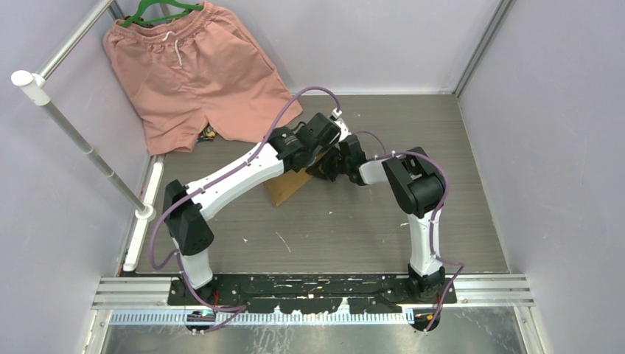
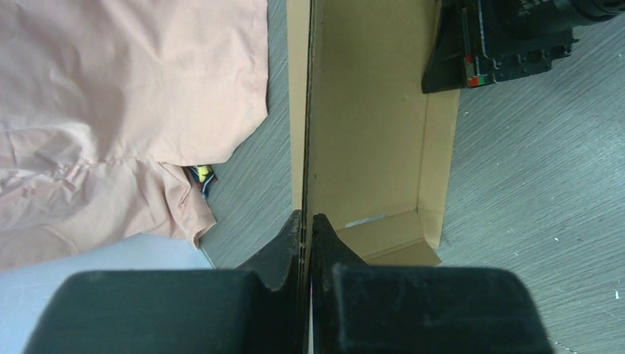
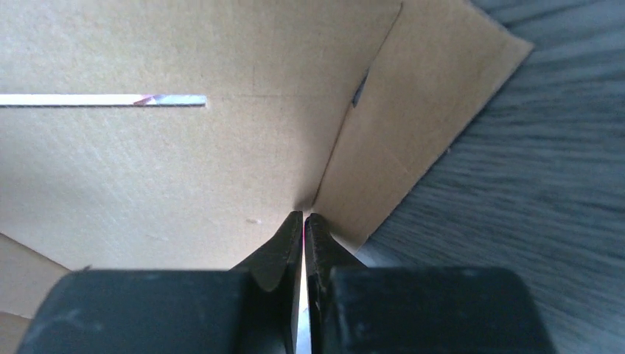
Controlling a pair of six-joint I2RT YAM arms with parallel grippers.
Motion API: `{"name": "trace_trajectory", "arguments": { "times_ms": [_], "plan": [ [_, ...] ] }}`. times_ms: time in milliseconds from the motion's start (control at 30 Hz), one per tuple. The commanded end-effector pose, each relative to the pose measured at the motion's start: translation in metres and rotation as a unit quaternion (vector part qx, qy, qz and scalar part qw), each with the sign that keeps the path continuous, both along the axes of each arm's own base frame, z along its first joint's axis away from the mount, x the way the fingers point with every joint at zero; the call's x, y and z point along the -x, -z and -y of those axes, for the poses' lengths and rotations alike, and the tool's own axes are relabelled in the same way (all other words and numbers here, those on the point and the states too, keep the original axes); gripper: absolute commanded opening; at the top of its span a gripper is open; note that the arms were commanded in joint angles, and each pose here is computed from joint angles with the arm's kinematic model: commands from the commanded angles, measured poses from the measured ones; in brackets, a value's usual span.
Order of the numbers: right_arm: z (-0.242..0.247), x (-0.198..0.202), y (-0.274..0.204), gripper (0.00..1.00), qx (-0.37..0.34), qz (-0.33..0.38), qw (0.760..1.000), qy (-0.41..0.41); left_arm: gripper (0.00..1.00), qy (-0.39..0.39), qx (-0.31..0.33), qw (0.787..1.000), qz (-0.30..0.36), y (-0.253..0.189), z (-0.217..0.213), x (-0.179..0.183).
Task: Fold the paper box
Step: Fold the paper box at the center of the board.
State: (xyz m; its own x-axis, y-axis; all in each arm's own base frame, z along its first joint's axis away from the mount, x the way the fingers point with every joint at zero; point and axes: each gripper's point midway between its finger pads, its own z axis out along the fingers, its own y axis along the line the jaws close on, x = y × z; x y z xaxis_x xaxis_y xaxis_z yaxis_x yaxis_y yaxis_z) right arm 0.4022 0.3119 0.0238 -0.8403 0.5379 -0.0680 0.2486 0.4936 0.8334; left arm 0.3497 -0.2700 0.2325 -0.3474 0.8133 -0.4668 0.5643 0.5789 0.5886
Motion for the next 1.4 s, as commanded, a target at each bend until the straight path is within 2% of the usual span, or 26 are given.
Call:
{"name": "trace_trajectory", "arguments": {
  "times_ms": [0,433,667,1367],
  "plan": [
    [-0.009,-0.02,-0.009,0.11,-0.023,0.016,0.999,0.019,0.04,0.009,0.046,0.999,0.027,-0.019,0.013,0.005],
    [-0.028,-0.049,-0.008,0.11,-0.074,0.027,0.996,0.032,0.04,0.012,0.04,0.999,0.035,-0.019,0.015,0.007],
    [-0.035,-0.062,-0.006,0.11,-0.094,0.021,0.994,0.043,0.04,0.016,0.035,0.999,0.019,-0.007,0.019,0.008],
    [-0.021,-0.064,-0.021,0.12,-0.132,0.032,0.989,0.058,0.05,0.026,0.032,0.999,-0.027,0.027,0.034,0.02]
  ]
}}
